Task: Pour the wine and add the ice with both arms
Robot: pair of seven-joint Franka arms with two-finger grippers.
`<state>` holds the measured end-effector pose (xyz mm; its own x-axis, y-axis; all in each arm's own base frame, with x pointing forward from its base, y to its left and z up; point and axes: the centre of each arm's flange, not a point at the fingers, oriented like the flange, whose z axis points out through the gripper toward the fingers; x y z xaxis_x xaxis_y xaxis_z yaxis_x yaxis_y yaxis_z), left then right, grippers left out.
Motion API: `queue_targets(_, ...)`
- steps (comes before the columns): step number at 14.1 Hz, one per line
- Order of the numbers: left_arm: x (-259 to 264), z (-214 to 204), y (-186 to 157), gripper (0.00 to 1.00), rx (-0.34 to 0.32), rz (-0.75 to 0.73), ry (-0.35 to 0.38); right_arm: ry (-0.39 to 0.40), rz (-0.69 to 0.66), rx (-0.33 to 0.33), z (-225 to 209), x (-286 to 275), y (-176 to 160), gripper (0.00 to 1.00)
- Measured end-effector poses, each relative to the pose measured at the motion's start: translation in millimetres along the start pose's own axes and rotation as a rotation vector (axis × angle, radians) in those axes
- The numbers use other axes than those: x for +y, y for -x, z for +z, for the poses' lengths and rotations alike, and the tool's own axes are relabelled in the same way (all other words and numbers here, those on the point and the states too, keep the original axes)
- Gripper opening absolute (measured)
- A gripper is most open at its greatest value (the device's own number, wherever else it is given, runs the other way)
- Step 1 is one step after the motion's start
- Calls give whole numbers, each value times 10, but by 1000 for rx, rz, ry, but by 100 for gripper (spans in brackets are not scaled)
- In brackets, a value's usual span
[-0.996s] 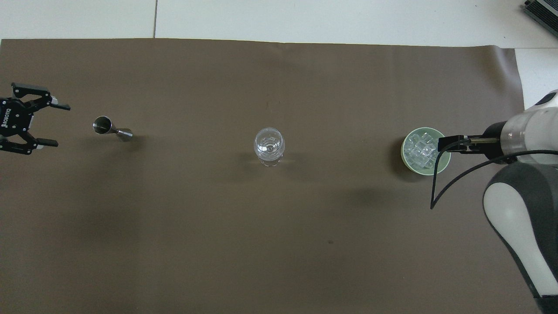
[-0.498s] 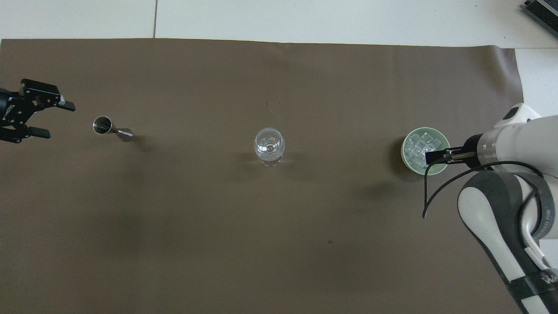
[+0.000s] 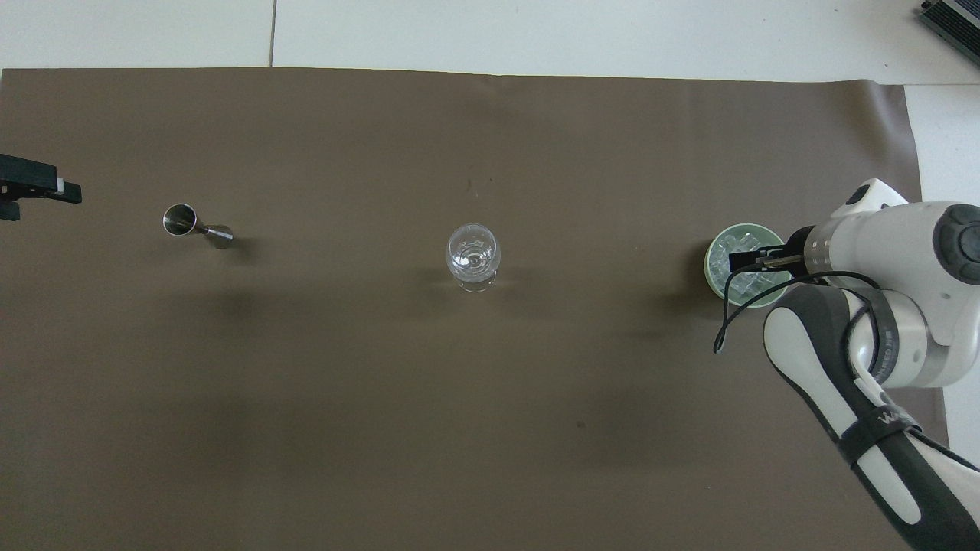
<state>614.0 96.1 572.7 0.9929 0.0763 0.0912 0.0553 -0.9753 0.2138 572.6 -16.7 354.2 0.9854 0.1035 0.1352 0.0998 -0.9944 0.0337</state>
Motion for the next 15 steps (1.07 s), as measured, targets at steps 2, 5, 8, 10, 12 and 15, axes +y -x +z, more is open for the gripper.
queue_targets(2, 55, -237, 66, 100, 30, 17, -23, 0, 0, -1, 11, -3, 0, 100)
queue_targets(5, 146, -527, 201, 100, 58, 37, -26, 0, -1, -7, 52, -6, 7, 95)
queue_targets(8, 199, -647, 312, 100, 41, 44, -19, 0, -2, -16, 117, -9, 15, 73)
queue_targets(10, 201, -744, 404, 100, 25, 51, -47, 1, -2, -18, 150, -10, 16, 70)
queue_targets(12, 271, -808, 509, 100, -11, 70, -90, 2, -2, -16, 165, -10, 14, 67)
queue_targets(15, 415, -823, 603, 100, -55, 84, -117, 2, -2, -16, 167, -10, 15, 56)
